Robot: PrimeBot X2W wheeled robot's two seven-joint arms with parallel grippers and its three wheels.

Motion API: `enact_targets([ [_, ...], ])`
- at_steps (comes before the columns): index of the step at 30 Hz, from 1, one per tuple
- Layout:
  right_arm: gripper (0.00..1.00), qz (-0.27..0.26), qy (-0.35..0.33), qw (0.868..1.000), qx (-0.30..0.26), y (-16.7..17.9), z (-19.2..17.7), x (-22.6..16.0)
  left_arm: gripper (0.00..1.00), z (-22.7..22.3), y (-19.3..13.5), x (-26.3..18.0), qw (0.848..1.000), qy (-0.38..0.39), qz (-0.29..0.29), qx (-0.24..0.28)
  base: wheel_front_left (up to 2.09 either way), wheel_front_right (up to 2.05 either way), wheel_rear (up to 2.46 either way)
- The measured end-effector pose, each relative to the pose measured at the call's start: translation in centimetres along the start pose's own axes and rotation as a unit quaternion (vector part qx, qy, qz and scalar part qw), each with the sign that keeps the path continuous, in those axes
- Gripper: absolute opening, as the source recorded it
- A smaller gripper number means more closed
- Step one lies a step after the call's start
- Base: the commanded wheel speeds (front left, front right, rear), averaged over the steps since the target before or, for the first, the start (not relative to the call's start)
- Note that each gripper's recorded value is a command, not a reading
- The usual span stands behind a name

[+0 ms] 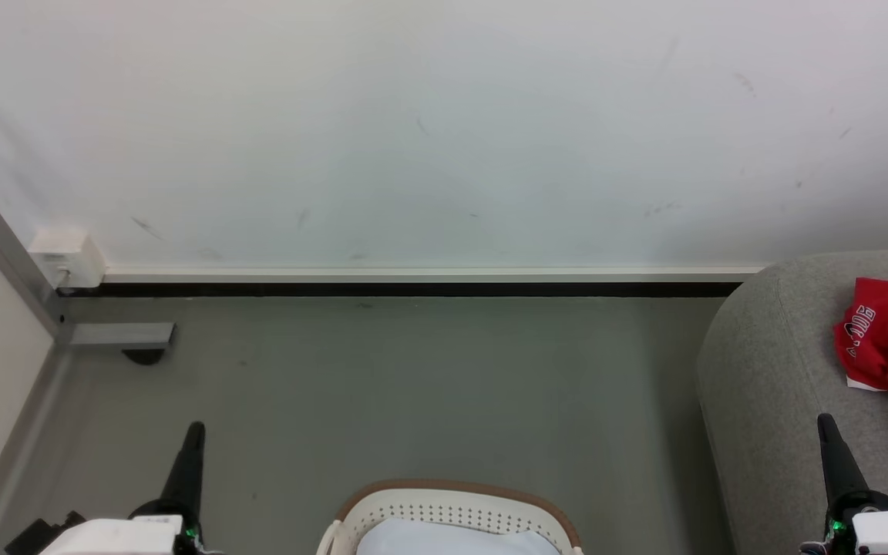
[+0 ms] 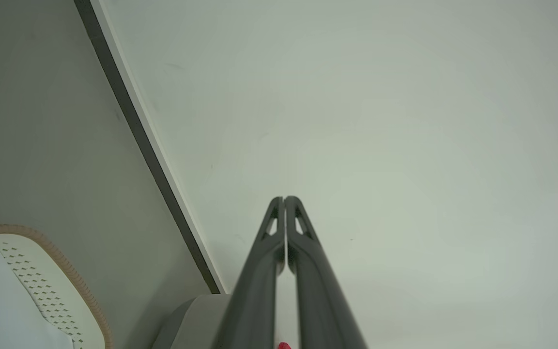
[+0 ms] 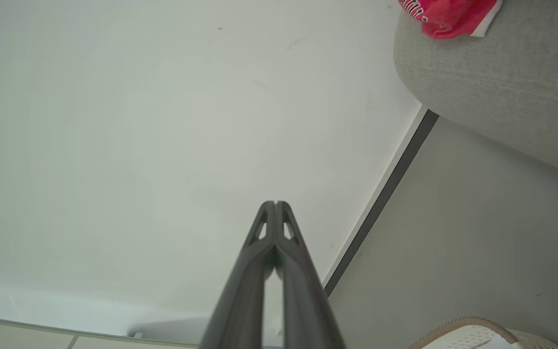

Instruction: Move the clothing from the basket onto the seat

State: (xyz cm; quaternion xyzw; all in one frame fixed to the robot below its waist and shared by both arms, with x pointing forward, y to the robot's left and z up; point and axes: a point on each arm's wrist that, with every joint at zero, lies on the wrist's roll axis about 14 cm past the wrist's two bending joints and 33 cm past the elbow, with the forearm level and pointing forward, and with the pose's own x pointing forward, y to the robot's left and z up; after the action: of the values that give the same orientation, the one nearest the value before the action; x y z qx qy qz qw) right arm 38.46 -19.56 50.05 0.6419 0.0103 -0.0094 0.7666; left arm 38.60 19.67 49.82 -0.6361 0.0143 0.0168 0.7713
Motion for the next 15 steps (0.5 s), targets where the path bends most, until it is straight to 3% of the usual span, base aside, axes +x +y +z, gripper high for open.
enact_targets([
  [15, 0.0, 0.004, 0.0, 0.999, 0.05, 0.09, 0.29, 0.14, 0.0, 0.21, -0.32, 0.13, 0.998, 0.002, -0.009, -0.056, 0.0, 0.0, 0.0],
])
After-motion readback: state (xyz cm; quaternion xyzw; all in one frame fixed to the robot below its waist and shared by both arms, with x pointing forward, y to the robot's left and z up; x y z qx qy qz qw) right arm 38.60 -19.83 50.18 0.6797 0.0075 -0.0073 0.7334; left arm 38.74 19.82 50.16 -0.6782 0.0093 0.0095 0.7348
